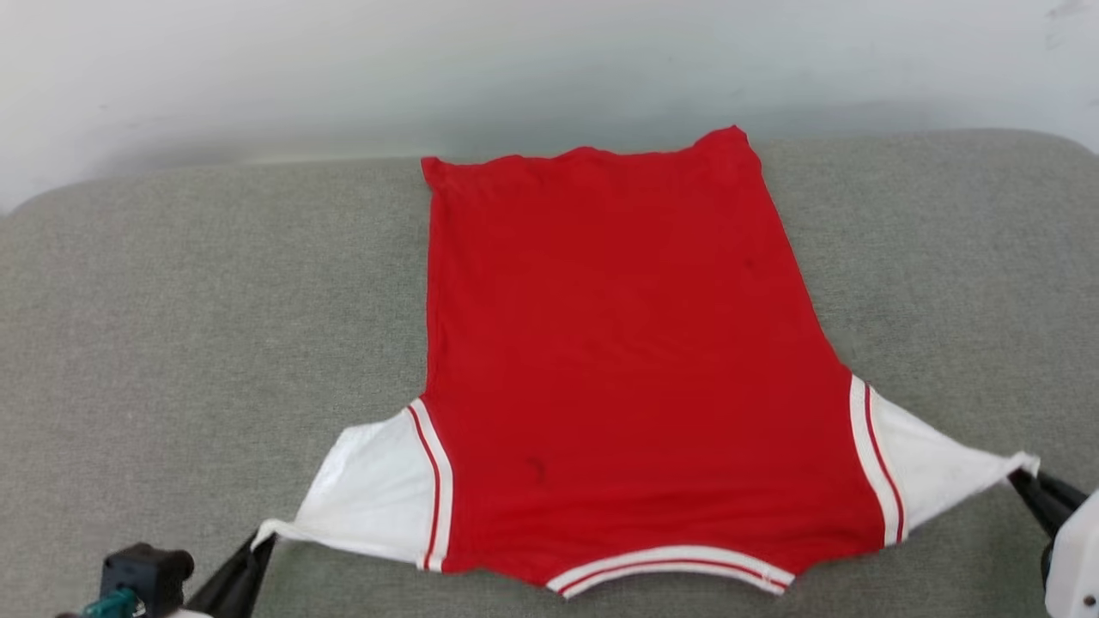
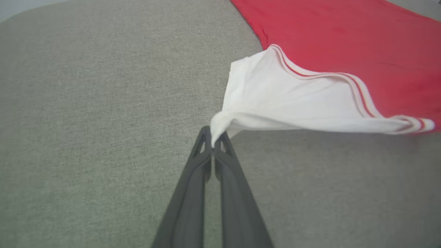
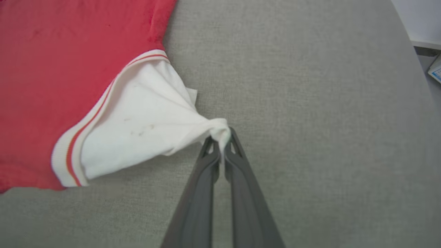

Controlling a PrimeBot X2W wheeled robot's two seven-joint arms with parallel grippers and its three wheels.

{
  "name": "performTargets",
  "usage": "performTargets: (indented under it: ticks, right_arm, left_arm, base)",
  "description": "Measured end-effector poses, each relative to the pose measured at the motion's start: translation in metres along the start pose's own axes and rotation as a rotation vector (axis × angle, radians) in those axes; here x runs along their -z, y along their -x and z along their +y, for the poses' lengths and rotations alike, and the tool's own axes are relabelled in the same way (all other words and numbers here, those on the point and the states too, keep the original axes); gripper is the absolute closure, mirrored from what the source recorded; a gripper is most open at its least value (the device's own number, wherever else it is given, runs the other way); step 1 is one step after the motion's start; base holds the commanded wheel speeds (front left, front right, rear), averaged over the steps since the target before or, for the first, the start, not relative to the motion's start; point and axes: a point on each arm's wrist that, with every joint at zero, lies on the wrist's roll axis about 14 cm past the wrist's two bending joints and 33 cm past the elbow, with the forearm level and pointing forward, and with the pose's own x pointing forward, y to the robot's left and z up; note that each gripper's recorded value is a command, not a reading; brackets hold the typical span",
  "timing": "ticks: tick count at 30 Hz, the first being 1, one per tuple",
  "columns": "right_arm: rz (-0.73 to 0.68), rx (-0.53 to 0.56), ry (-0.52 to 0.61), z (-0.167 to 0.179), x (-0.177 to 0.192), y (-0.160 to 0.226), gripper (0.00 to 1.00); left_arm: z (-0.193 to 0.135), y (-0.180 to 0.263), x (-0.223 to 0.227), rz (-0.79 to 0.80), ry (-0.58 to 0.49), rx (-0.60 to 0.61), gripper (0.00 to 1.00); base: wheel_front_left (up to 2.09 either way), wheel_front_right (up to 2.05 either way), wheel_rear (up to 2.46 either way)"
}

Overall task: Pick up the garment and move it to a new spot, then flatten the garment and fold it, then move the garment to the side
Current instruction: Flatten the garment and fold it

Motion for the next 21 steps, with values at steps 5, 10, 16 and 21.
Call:
performTargets:
  ticks: [5, 10, 16, 21]
  right_arm:
    - [0.095, -0.020, -0.078, 0.009, 0.035, 0.014, 1.00]
    - [0.148, -0.011, -0.077, 0.007, 0.050, 0.021, 1.00]
    - [0.136, -0.029, -0.092, 0.014, 0.037, 0.011, 0.00]
    - [0.114, -0.031, -0.131, 0.007, 0.005, -0.002, 0.00]
  left_arm:
    - [-0.008, 0.012, 0.018, 0.069, 0.032, 0.016, 1.00]
    - [-0.018, 0.020, 0.035, 0.154, 0.008, 0.063, 1.00]
    - [-0.032, 0.012, 0.019, 0.109, 0.040, 0.094, 1.00]
    - [-0.048, 0.007, 0.006, 0.090, 0.044, 0.145, 1.00]
  base:
    - [0.00, 0.00, 0.00]
    - [0.00, 0.00, 0.00]
    - [0.00, 0.00, 0.00]
    - [0.00, 0.00, 0.00]
